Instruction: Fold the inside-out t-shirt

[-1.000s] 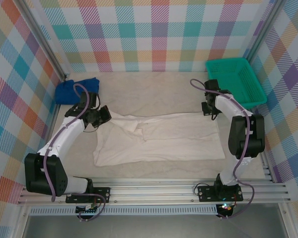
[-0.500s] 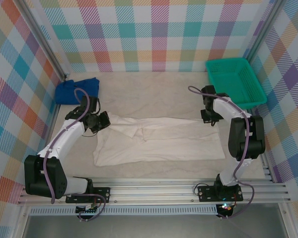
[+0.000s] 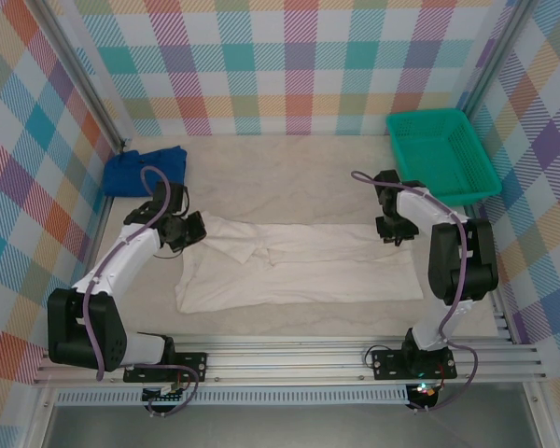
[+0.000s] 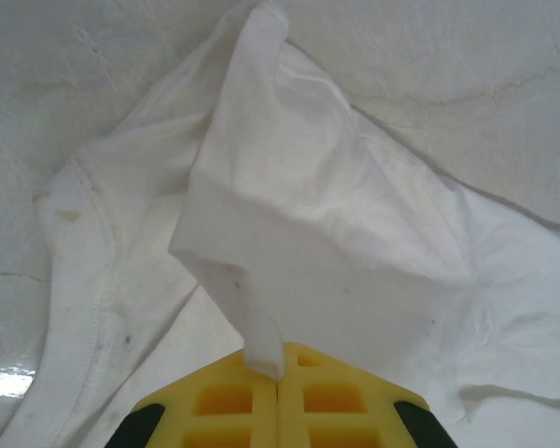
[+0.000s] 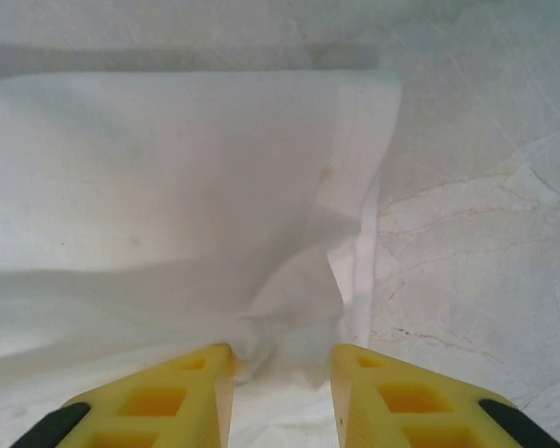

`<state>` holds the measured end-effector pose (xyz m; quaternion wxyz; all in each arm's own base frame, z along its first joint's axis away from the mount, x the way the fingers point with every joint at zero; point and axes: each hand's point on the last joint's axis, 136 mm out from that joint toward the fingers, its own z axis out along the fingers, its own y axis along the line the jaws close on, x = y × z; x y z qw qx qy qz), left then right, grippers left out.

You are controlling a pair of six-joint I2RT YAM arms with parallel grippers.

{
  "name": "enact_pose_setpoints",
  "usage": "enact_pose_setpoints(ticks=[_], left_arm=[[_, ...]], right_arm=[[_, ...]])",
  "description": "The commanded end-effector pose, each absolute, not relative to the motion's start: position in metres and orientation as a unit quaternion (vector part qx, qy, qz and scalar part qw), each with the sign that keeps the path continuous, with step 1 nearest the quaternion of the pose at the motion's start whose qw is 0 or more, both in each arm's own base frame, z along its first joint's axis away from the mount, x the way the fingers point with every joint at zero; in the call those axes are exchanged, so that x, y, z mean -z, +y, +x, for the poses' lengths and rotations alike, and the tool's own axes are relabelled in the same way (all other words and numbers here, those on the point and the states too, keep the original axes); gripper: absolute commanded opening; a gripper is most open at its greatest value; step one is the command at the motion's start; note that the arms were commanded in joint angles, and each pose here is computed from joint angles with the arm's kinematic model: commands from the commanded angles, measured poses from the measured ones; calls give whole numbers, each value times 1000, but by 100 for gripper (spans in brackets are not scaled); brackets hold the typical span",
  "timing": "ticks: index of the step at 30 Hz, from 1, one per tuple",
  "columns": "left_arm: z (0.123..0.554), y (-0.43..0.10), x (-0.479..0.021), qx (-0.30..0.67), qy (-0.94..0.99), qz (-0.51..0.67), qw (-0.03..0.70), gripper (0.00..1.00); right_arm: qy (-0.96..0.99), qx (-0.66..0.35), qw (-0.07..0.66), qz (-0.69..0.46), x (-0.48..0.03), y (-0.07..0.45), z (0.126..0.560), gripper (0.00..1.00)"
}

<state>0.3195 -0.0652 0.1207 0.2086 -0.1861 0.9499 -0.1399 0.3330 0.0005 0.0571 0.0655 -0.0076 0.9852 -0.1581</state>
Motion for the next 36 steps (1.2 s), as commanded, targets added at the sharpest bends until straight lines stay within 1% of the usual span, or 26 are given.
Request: enact_pose_setpoints(ticks=[1, 3, 4, 7, 9, 11, 13, 15, 17, 21, 23, 25, 27, 31, 33, 34, 36], left_arm=[[315, -67, -111, 143, 953, -181, 199, 0], [312, -68, -107, 145, 953, -182, 192, 0], [312, -68, -107, 145, 953, -183, 192, 0], [310, -70, -101, 151, 952, -186, 188, 0], [310, -72, -99, 157, 952, -187, 185, 0], [309, -74, -97, 160, 952, -187, 180, 0], [308, -75, -97, 161, 953, -186, 178, 0], [305, -74, -99, 160, 953, -185, 180, 0], [303, -72, -100, 158, 952, -187, 182, 0], [297, -70, -94, 149, 955, -189, 173, 0], [293, -70, -88, 148, 957, -189, 163, 0], [290, -72, -83, 151, 957, -192, 154, 0], [284, -73, -76, 156, 957, -196, 145, 0], [275, -70, -59, 145, 959, -206, 132, 6], [275, -65, -54, 131, 959, -211, 134, 7], [275, -64, -52, 128, 959, -212, 135, 10], [276, -65, -51, 131, 959, -212, 135, 12]], right_arm=[[984, 159, 78, 11, -70, 2, 336, 41], [987, 116, 110, 15, -82, 16, 345, 47], [987, 98, 122, 20, -86, 21, 347, 48], [985, 55, 160, 24, -96, 35, 356, 50], [985, 42, 167, 24, -92, 38, 364, 51], [988, 42, 145, 32, -80, 36, 367, 47], [991, 49, 115, 39, -66, 32, 365, 41], [994, 56, 82, 48, -51, 26, 354, 35], [995, 73, 51, 55, -39, 18, 340, 31], [990, 129, 3, 60, -22, -2, 320, 27], [989, 135, 4, 61, -21, -4, 320, 27], [990, 127, 24, 63, -27, -2, 327, 28], [991, 107, 53, 59, -38, 6, 337, 32], [989, 80, 122, 32, -70, 24, 356, 41], [986, 45, 161, -18, -87, 55, 362, 42], [983, 15, 178, -46, -95, 76, 362, 43], [967, -80, 215, -114, -111, 137, 353, 45]])
